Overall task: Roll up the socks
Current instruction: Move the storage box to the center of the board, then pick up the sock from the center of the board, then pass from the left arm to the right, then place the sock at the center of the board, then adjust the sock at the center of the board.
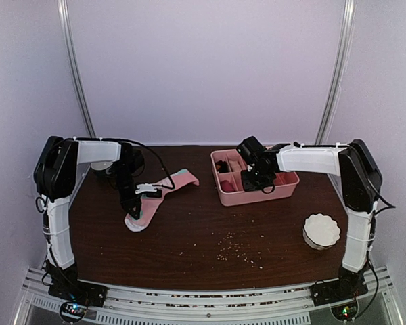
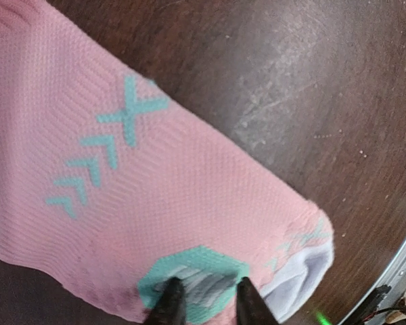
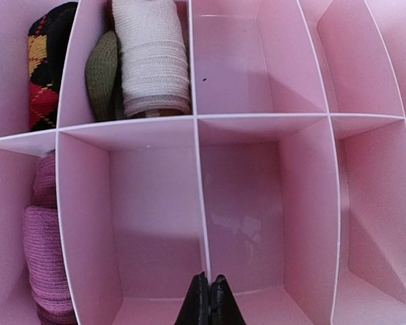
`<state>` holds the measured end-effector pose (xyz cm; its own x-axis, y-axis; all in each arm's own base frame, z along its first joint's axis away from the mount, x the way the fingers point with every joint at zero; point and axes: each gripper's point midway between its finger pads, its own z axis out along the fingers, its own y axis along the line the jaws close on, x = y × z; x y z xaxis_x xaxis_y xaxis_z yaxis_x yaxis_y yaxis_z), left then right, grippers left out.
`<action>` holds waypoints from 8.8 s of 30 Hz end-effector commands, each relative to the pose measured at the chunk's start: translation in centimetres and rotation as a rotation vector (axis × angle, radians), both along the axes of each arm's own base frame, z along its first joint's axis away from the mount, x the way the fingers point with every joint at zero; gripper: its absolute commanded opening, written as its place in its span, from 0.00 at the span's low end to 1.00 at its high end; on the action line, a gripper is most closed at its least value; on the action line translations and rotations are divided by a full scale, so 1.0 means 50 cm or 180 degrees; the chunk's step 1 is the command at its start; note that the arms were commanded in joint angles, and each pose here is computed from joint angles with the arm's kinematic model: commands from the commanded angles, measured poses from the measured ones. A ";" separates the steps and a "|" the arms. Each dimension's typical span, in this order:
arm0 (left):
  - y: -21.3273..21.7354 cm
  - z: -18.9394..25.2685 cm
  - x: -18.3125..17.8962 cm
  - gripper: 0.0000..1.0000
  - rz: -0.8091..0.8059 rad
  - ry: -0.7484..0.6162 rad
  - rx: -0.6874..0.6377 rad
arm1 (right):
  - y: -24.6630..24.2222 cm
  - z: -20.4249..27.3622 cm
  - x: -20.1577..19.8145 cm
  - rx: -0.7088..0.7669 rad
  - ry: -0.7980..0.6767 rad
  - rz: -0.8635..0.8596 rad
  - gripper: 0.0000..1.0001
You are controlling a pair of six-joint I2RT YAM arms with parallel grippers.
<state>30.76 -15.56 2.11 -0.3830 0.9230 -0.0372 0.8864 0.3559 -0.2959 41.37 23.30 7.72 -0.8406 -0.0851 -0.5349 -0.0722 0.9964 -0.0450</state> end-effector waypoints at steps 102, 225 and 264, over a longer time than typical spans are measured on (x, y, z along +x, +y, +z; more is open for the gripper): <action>-0.217 0.533 -0.181 0.00 -0.2691 -0.2465 0.0132 | 0.345 0.177 -0.275 0.1617 -0.0891 0.2587 0.84; -0.183 0.109 0.378 0.90 -0.1071 -0.2877 0.1325 | 0.423 -0.039 -0.353 0.3580 0.1087 0.1562 0.44; -0.239 -0.018 0.112 0.77 -0.0310 -0.0948 0.0006 | 0.507 -0.056 -0.340 0.3505 0.0970 0.1943 0.26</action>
